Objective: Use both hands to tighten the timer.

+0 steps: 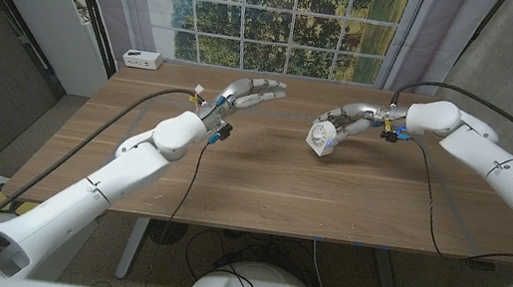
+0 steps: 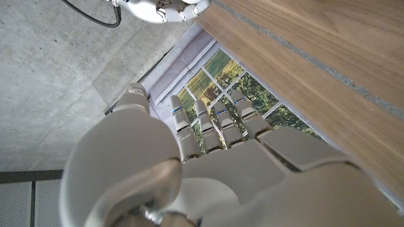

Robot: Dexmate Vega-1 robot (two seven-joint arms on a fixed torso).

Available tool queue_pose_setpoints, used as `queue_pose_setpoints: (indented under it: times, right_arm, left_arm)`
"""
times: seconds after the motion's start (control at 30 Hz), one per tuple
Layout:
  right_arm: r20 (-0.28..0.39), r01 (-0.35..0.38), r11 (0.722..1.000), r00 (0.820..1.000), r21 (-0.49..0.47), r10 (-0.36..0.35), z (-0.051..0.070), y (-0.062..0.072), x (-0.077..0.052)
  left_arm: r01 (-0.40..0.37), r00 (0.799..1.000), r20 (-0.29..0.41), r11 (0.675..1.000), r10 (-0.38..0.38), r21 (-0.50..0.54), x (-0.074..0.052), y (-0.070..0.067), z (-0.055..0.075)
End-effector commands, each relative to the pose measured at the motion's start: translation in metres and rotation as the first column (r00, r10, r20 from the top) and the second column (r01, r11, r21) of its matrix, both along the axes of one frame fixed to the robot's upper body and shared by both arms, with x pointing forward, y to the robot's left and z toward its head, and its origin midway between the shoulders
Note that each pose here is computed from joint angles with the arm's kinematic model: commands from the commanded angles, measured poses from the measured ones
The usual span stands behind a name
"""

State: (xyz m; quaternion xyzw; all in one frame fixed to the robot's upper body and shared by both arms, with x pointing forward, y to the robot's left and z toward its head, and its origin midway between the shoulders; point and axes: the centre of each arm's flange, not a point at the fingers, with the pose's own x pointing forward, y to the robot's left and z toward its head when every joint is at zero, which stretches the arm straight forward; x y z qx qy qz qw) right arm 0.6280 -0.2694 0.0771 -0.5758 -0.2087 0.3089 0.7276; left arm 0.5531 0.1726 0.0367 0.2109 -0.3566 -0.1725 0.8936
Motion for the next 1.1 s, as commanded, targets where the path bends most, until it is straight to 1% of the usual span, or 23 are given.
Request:
queue_pose_setpoints:
  times: [0.03, 0.2, 0.3, 0.37, 0.5, 0.63, 0.83, 1.1]
  right_arm:
    - [0.125, 0.017, 0.997, 0.992, -0.081, -0.007, -0.014, 0.007, -0.005]
    - [0.136, 0.028, 0.995, 0.991, -0.098, -0.015, -0.016, 0.006, -0.002]
    - [0.129, 0.031, 0.994, 0.991, -0.109, -0.016, -0.018, 0.006, 0.000]
    - [0.133, 0.025, 0.992, 0.991, -0.121, -0.008, -0.019, 0.006, 0.001]
    - [0.136, 0.026, 0.989, 0.991, -0.144, -0.006, -0.023, 0.005, 0.003]
    - [0.126, 0.030, 0.985, 0.992, -0.170, -0.008, -0.026, 0.007, 0.007]
    - [0.143, 0.042, 0.975, 0.990, -0.217, -0.011, -0.032, 0.010, 0.012]
    - [0.135, 0.046, 0.969, 0.991, -0.241, -0.014, -0.032, 0.010, 0.019]
  left_arm:
    - [-0.017, 0.997, -0.070, 0.994, 0.009, -0.109, 0.007, 0.008, -0.032]
    - [-0.045, 0.994, -0.109, 0.990, 0.031, -0.131, 0.010, 0.013, -0.041]
    - [-0.081, 0.986, -0.155, 0.986, 0.059, -0.144, 0.014, 0.016, -0.048]
    - [-0.076, 0.984, -0.171, 0.983, 0.047, -0.168, 0.019, 0.017, -0.053]
    - [-0.078, 0.981, -0.188, 0.983, 0.046, -0.166, 0.026, 0.017, -0.057]
    - [-0.082, 0.979, -0.197, 0.982, 0.048, -0.169, 0.031, 0.017, -0.059]
    - [-0.089, 0.978, -0.200, 0.982, 0.055, -0.165, 0.037, 0.018, -0.060]
    - [-0.097, 0.979, -0.194, 0.981, 0.064, -0.169, 0.042, 0.020, -0.057]
